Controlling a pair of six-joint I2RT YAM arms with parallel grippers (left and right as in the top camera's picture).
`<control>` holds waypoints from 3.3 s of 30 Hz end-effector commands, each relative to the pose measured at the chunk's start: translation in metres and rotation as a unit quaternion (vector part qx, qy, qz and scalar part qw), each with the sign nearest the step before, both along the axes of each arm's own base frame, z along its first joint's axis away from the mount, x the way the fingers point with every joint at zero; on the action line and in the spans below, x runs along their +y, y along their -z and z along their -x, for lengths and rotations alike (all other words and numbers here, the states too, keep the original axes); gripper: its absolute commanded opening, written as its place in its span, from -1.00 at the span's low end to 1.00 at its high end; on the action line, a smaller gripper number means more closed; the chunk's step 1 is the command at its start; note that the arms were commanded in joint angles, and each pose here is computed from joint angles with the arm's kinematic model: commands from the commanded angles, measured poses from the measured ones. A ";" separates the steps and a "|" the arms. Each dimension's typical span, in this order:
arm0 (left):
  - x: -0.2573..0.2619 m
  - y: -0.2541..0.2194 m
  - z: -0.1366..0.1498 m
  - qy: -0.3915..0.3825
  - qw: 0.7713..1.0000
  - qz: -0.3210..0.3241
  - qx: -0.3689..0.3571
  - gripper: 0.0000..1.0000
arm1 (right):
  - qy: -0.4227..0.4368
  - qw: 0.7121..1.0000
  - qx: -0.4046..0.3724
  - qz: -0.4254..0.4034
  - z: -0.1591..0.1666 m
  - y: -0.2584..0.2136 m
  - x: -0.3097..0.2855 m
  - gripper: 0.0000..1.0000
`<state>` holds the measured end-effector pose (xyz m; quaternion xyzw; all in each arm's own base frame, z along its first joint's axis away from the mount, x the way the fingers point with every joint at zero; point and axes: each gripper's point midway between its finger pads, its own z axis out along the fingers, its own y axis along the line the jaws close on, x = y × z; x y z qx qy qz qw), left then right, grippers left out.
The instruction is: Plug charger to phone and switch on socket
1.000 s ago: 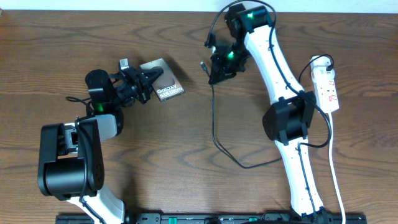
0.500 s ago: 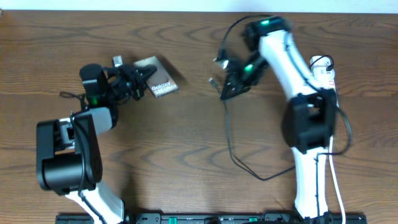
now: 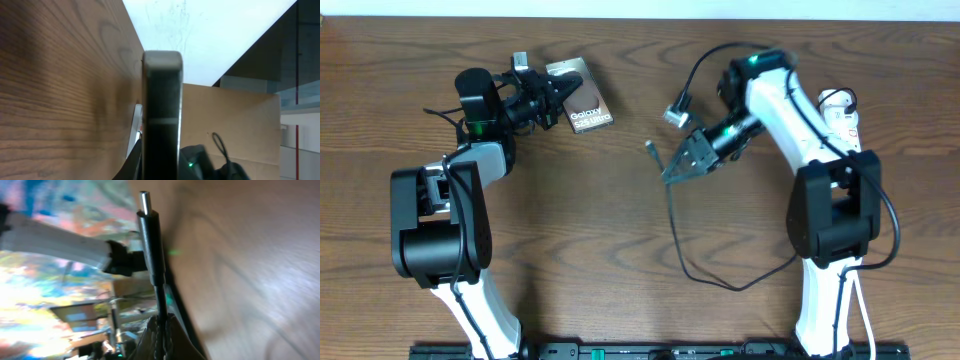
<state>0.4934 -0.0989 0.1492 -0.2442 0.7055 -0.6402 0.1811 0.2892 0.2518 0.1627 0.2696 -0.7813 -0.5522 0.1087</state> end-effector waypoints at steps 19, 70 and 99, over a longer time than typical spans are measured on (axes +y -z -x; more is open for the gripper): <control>-0.017 -0.013 0.006 0.040 0.999 0.008 -0.015 -0.85 | 0.009 0.992 -0.002 -0.127 0.005 0.000 0.067 -0.97; -0.023 -0.029 0.004 0.044 0.997 0.009 -0.056 -0.85 | 0.051 0.982 0.097 -0.153 -0.017 0.012 0.078 -0.98; -0.023 -0.026 0.006 0.046 0.997 0.005 -0.059 -0.85 | 0.056 0.982 0.092 -0.156 -0.026 0.011 0.076 -0.97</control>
